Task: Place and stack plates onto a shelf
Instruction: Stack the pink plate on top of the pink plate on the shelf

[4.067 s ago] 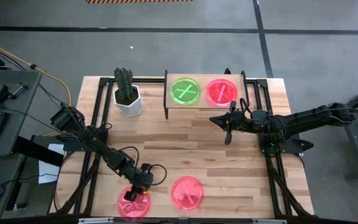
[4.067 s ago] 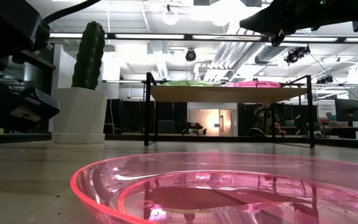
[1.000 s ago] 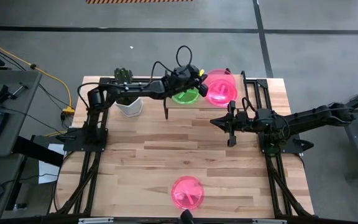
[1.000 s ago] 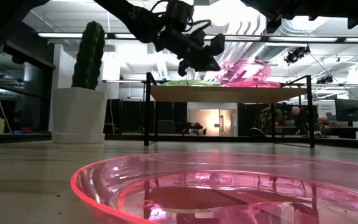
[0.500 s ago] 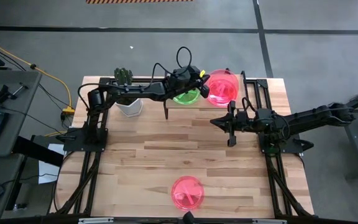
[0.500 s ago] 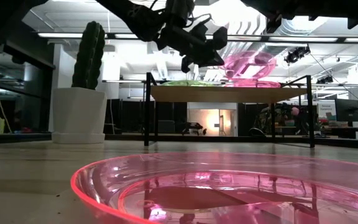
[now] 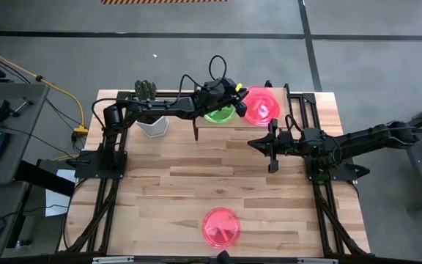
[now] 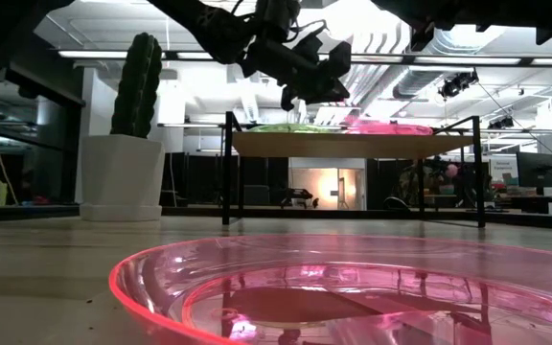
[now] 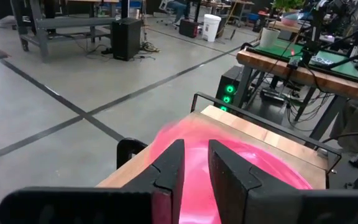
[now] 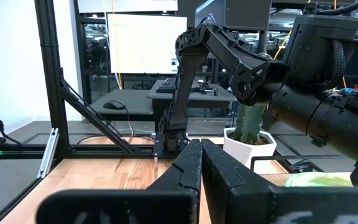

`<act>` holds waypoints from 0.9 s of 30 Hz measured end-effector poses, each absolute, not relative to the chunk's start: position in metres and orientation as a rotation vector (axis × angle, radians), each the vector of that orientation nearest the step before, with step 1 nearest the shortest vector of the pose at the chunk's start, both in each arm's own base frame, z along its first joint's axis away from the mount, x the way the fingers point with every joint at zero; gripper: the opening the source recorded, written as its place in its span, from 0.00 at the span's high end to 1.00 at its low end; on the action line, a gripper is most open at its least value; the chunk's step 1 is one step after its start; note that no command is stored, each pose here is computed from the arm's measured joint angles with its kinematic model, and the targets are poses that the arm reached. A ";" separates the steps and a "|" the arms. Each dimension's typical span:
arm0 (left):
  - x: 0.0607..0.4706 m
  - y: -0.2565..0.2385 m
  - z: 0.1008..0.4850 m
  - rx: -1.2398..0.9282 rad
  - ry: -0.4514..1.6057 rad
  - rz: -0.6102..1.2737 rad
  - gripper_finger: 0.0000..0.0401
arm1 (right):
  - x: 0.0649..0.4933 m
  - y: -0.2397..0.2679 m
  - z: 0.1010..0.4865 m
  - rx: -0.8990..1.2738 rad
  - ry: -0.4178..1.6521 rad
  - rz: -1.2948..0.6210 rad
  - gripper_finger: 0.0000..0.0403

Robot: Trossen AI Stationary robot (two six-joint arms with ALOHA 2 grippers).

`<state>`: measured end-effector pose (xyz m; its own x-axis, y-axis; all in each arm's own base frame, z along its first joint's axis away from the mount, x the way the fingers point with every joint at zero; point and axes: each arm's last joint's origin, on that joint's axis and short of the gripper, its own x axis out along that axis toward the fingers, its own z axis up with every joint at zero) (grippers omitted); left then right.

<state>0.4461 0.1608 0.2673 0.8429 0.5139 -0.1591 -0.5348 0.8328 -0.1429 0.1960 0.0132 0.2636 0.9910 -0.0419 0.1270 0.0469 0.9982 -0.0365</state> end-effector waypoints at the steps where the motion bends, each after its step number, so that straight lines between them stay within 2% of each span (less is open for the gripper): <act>1: 0.446 0.161 0.267 -0.185 0.116 0.557 0.83 | 0.196 0.013 0.264 -0.039 -0.127 -0.045 1.00; 12: 0.442 0.165 0.270 -0.093 0.149 0.562 0.75 | 0.196 0.013 0.263 -0.039 -0.124 -0.044 1.00; 19: 0.413 0.175 0.302 -0.037 0.232 0.594 0.73 | 0.196 0.013 0.260 -0.042 -0.088 -0.043 1.00; 27: 0.368 0.156 0.317 -0.049 0.323 0.364 0.74 | 0.196 0.013 0.259 -0.044 -0.082 -0.043 1.00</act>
<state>0.3677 0.1560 0.3168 0.8841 0.3415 -0.3190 -0.3570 0.9340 0.0103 0.1965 0.0133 0.2593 0.9957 -0.0415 0.0826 0.0451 0.9981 -0.0417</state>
